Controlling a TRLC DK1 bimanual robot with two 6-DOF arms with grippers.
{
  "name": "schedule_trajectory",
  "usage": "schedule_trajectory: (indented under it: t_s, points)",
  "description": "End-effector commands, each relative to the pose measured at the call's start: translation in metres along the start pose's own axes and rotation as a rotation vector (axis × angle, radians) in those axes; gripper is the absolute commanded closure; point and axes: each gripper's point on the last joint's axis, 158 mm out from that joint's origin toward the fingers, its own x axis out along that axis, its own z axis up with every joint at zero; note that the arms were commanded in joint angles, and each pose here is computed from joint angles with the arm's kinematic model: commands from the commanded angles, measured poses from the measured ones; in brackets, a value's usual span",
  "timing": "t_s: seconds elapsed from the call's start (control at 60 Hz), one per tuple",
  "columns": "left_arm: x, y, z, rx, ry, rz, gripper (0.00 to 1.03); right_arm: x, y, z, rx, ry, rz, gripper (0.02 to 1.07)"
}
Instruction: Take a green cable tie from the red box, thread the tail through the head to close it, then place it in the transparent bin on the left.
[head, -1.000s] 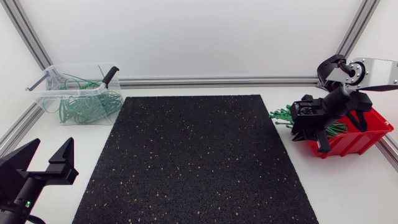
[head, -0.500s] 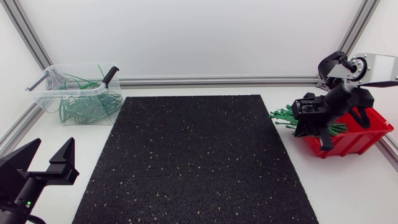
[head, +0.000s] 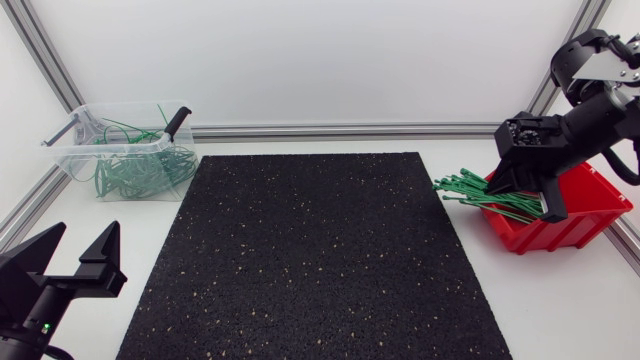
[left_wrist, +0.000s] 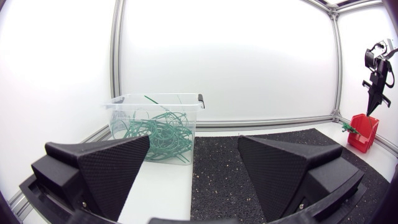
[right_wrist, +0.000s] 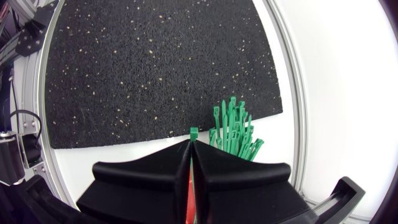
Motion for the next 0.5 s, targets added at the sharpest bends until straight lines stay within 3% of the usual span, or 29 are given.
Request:
schedule_trajectory:
  t_s: [0.0, 0.283, 0.483]
  points:
    - [0.002, -0.002, -0.024, -0.02, 0.059, -0.009, 0.04, -0.024, -0.005, 0.018, 0.009, -0.044, -0.036, 1.01]
    - [0.002, -0.009, -0.017, -0.015, 0.028, -0.036, 0.05, -0.07, 0.016, 0.075, 0.061, -0.187, -0.014, 1.01]
    - [-0.002, -0.009, 0.007, -0.014, 0.0, -0.036, 0.05, -0.096, 0.038, 0.12, 0.095, -0.274, 0.04, 1.01]
